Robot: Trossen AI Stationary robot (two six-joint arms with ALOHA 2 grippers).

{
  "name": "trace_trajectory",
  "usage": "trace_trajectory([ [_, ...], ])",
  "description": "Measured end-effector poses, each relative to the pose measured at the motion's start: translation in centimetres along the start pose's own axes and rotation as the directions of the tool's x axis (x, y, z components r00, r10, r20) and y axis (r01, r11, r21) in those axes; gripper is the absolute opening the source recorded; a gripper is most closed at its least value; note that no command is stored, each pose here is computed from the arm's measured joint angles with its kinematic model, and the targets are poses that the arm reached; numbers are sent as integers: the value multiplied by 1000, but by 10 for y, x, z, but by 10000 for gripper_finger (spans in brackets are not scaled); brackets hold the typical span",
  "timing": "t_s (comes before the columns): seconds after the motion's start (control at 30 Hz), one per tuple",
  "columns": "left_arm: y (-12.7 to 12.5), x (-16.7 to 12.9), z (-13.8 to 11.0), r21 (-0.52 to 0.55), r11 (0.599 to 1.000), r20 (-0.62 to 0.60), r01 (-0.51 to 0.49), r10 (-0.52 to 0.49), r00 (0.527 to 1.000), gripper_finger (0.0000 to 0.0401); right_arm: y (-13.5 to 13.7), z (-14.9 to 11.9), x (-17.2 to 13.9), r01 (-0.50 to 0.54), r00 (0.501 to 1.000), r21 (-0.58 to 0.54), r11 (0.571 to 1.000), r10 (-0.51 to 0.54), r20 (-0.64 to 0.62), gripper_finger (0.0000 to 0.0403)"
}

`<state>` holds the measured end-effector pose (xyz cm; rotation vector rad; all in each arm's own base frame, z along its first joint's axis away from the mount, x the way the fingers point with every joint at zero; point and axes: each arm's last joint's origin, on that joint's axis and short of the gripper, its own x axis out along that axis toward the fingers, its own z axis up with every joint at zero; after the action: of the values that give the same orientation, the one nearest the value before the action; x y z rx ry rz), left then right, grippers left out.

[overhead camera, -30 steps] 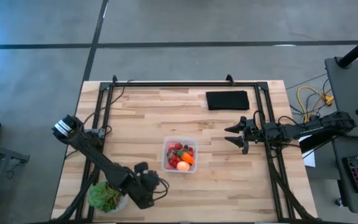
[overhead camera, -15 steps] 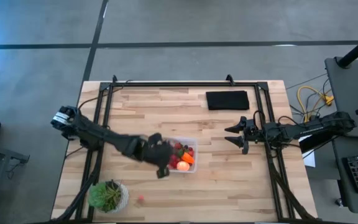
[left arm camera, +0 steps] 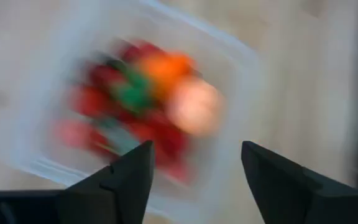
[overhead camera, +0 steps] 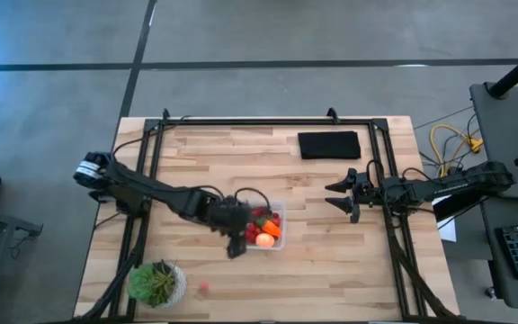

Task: Pick and placing Produce into tupperware
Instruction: Put the pink peach into the transparent container

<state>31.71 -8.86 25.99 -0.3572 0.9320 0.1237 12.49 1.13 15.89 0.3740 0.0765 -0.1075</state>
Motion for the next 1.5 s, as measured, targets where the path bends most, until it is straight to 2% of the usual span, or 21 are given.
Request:
trace_trajectory([
  [0.13,-25,-7,-18,-9,981,-133,196,-195,972,232,0,0,0,0,1000,0,1000,0,0,226],
  [0.27,-59,-15,-48,62,958,-219,280,-260,940,232,0,0,0,0,1000,0,1000,0,0,226],
  [0.33,-75,-19,-67,117,947,-265,298,-259,929,232,0,0,0,0,1000,0,1000,0,0,226],
  [0.53,-105,-20,-121,289,926,-312,242,-147,939,232,0,0,0,0,1000,0,1000,0,0,226],
  [0.77,-121,0,-154,239,955,-365,177,-81,927,232,0,0,0,0,1000,0,1000,0,0,226],
  [0.83,-120,9,-158,235,961,-370,143,-48,928,232,0,0,0,0,1000,0,1000,0,0,226],
  [0.97,-116,20,-165,160,986,-391,38,28,920,232,0,0,0,0,1000,0,1000,0,0,226],
  [1.07,-114,24,-169,177,984,-397,3,69,915,232,0,0,0,0,1000,0,1000,0,0,226],
  [1.5,-111,28,-168,180,983,-398,-22,94,913,232,0,0,0,0,1000,0,1000,0,0,226],
])
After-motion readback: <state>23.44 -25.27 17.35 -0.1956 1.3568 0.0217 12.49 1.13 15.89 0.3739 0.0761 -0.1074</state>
